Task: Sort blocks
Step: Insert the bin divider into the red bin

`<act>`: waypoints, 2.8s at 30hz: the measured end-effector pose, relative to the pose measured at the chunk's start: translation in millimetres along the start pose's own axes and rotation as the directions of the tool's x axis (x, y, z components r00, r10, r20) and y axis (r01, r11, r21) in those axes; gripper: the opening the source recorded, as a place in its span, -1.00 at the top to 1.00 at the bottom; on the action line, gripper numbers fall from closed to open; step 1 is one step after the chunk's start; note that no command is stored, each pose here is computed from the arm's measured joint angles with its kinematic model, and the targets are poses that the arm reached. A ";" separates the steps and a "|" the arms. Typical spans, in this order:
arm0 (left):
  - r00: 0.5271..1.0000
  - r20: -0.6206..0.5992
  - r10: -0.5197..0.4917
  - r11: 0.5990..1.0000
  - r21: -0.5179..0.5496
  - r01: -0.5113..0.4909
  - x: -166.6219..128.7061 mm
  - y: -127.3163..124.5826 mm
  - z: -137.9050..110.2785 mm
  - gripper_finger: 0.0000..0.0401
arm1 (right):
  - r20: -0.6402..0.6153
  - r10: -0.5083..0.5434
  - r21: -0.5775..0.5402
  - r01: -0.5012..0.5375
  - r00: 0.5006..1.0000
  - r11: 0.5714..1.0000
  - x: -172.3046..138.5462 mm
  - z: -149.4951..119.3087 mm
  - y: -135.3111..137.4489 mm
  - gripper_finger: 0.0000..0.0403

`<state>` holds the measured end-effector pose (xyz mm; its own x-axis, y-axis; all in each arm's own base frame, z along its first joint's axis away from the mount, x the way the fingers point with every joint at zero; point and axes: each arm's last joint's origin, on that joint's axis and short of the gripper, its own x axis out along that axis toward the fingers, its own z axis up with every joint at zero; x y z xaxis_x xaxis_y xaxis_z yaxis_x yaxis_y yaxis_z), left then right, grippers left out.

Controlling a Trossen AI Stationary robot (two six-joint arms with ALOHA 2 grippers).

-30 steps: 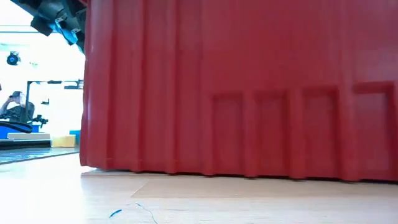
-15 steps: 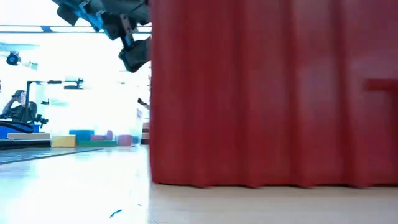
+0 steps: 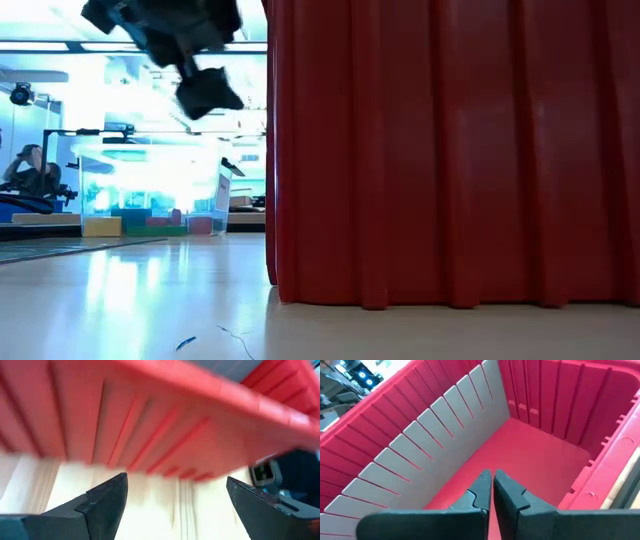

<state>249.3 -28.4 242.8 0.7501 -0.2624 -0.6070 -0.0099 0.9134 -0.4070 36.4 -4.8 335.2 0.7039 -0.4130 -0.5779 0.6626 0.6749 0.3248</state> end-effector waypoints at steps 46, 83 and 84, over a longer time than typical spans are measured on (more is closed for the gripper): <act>0.955 -0.267 0.130 0.990 -0.015 -0.139 -78.3 7.8 -121.0 0.38 | 0.179 0.078 -0.107 -0.059 0.981 0.992 1.2 11.4 17.6 1.00; 0.856 -0.505 0.107 0.906 -0.306 -0.293 -13.8 26.9 -168.6 1.00 | 0.197 0.058 -0.127 -0.033 0.979 0.991 2.3 11.3 18.3 1.00; 0.871 -0.485 0.086 0.911 -0.315 -0.266 -9.6 25.4 -166.7 1.00 | 0.197 0.058 -0.128 -0.033 0.979 0.991 2.3 11.3 18.3 1.00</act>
<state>131.6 -54.5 124.5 0.3318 -0.3005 -0.8942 -0.4168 0.8037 -0.4247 53.0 -0.3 348.3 0.7776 -0.4855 -0.3996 0.6010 0.7608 0.2451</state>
